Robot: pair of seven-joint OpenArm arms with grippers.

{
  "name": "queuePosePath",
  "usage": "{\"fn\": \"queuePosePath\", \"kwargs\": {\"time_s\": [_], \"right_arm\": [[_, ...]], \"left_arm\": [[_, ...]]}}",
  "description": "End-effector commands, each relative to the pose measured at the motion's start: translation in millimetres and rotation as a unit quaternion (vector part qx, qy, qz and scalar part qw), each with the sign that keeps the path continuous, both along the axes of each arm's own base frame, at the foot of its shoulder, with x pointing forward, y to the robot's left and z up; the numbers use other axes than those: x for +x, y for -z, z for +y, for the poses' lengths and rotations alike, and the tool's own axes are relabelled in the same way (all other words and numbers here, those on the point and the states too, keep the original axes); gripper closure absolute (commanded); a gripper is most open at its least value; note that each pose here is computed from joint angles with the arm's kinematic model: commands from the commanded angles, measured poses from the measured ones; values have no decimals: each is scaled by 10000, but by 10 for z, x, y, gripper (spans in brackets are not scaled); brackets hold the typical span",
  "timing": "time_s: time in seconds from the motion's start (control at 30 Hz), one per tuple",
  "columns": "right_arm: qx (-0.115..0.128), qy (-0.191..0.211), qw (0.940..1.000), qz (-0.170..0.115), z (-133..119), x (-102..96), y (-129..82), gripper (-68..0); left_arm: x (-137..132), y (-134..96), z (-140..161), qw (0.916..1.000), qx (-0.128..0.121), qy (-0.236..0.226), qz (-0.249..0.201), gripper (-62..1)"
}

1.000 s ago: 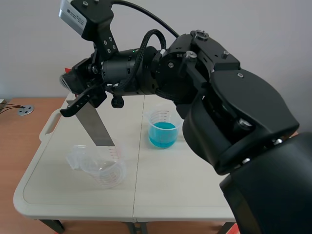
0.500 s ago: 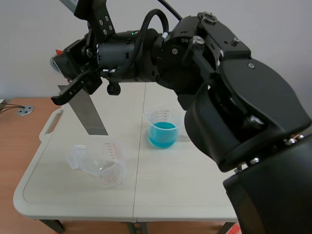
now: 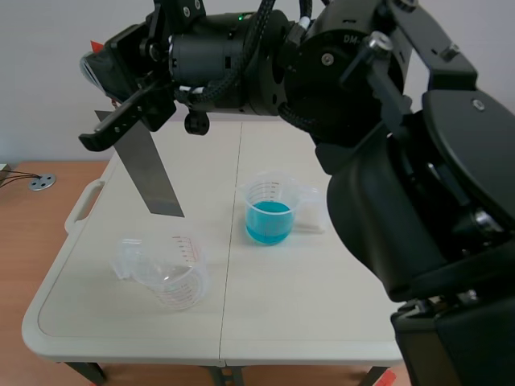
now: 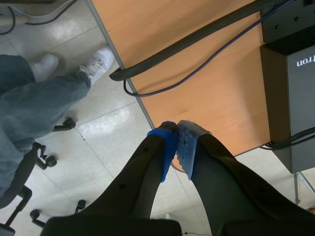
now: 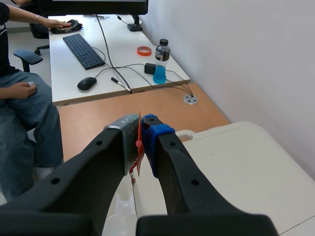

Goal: Hold the metal plate by the orange handle, dip it into the blue solution, take it out and point at it, then put the plate back in the beaker on the left.
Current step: 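Move the plate over the blue solution, then point at the plate with the left hand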

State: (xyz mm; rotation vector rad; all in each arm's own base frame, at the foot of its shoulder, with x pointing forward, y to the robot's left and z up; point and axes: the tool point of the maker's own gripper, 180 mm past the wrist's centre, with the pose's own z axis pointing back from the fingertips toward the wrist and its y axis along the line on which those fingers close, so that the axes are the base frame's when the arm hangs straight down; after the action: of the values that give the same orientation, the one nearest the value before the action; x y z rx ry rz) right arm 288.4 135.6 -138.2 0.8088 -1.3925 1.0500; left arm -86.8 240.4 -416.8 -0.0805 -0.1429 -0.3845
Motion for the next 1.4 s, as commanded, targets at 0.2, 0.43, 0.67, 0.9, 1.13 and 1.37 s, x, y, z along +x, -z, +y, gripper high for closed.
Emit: {"fn": "queuePosePath", "kwargs": {"time_s": [0.2, 0.43, 0.67, 0.9, 1.13, 1.37], "right_arm": [[-21, 290, 9988, -382, -288, 143, -164, -13], [-103, 540, 9970, -545, -560, 276, -164, -13], [-145, 641, 9952, -723, -823, 385, -273, -13], [-187, 672, 9929, -963, -996, 469, -439, -13], [-176, 715, 9929, -934, -1056, 601, -475, -13], [-62, 760, 9944, -734, -1100, 749, -453, -13]], "left_arm": [[62, -7, -60, 9999, -90, -13, -97, -28], [308, 32, -62, 9992, -97, -12, -391, -28], [276, 45, -45, 9996, -49, -24, -280, -28], [301, 42, -56, 9994, -90, -93, -323, -28], [471, 60, -58, 9986, -96, -86, -521, -28], [752, -16, -172, 9958, -228, 39, -883, -28]]}}
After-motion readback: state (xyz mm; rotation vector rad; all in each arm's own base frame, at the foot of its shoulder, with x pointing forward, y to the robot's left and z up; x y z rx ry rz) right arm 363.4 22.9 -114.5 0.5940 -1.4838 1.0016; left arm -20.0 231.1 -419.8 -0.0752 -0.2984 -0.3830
